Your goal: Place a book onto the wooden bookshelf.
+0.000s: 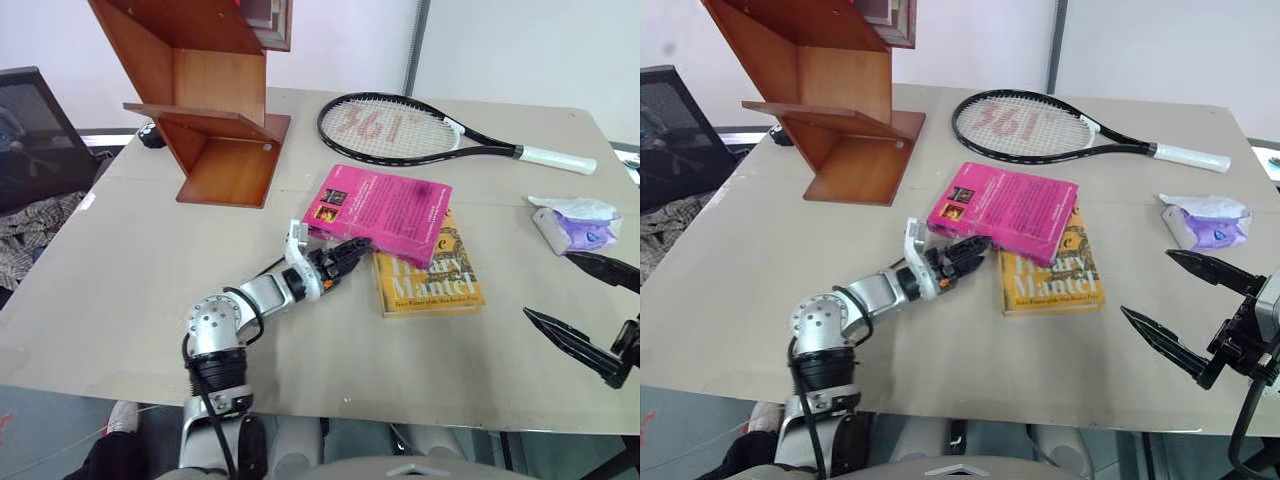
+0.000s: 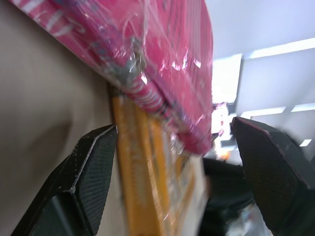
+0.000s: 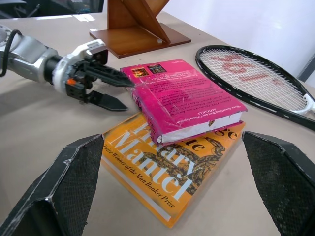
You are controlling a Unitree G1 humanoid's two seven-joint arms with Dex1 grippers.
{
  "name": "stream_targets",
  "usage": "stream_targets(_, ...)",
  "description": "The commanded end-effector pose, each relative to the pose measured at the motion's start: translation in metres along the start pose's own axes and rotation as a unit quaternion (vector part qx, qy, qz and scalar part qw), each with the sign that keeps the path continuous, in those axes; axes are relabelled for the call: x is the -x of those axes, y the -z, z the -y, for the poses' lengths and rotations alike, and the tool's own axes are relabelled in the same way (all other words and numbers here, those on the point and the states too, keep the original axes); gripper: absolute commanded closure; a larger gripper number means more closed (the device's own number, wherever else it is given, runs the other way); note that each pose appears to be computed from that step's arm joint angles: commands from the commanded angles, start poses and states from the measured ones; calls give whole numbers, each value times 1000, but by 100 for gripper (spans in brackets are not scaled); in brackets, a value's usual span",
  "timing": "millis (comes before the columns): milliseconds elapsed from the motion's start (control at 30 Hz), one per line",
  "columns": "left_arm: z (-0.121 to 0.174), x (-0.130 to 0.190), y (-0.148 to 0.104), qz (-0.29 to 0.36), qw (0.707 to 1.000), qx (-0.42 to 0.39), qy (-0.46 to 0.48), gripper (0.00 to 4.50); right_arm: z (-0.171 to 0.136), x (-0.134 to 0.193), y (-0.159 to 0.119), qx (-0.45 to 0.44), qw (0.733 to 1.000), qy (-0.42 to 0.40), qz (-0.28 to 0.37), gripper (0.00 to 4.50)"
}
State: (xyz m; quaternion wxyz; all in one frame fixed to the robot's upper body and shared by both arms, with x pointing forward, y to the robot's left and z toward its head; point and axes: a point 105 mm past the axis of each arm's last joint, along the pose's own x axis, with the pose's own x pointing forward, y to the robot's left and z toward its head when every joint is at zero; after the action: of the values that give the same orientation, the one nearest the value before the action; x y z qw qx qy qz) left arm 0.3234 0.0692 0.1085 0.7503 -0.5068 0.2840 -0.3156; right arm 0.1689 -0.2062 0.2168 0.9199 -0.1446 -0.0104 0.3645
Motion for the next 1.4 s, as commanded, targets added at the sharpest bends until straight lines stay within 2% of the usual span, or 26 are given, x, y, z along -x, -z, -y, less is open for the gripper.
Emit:
stream_targets(33,5,-9,-12,43,998,46,-3,64,2,2,-9,23,1000,6,3,6)
stream_targets(167,10,-29,-21,95,992,83,3,64,2,2,-12,26,1000,5,-3,6)
stream_targets(333,-8,-44,-27,145,982,115,-32,64,4,5,-12,29,999,7,-13,6)
stream_targets(433,-20,-55,-26,154,979,130,-41,64,4,5,-11,29,999,9,-16,6)
stream_targets(533,-31,-62,-26,167,974,147,-43,133,2,4,-9,25,1000,6,-16,0)
stream_targets(667,-33,-56,-40,198,968,152,-31,325,1,4,-10,21,1000,5,-7,0)
stream_targets(733,-29,-47,-50,212,967,143,-20,406,-1,3,-10,16,1000,2,-2,0)
stream_targets(767,-27,-41,-54,217,968,126,-15,418,-1,3,-11,14,1000,0,2,0)
stream_targets(900,-11,-19,-74,229,973,24,0,418,-3,0,-12,7,1000,-7,18,0)
stream_targets(1000,21,-3,-90,236,969,-63,35,419,-3,-4,-11,4,999,-19,28,0)
stream_targets(1100,61,4,-90,213,960,-164,75,419,-3,-10,-13,5,999,-30,43,0)
stream_targets(1167,99,9,-80,178,944,-250,122,419,1,-17,-20,10,997,-35,74,0)
stream_targets(1300,133,14,-66,142,909,-359,160,419,7,-27,-29,14,993,-40,113,0)
stream_targets(1400,163,18,-56,129,856,-463,188,419,11,-32,-37,11,988,-40,147,0)
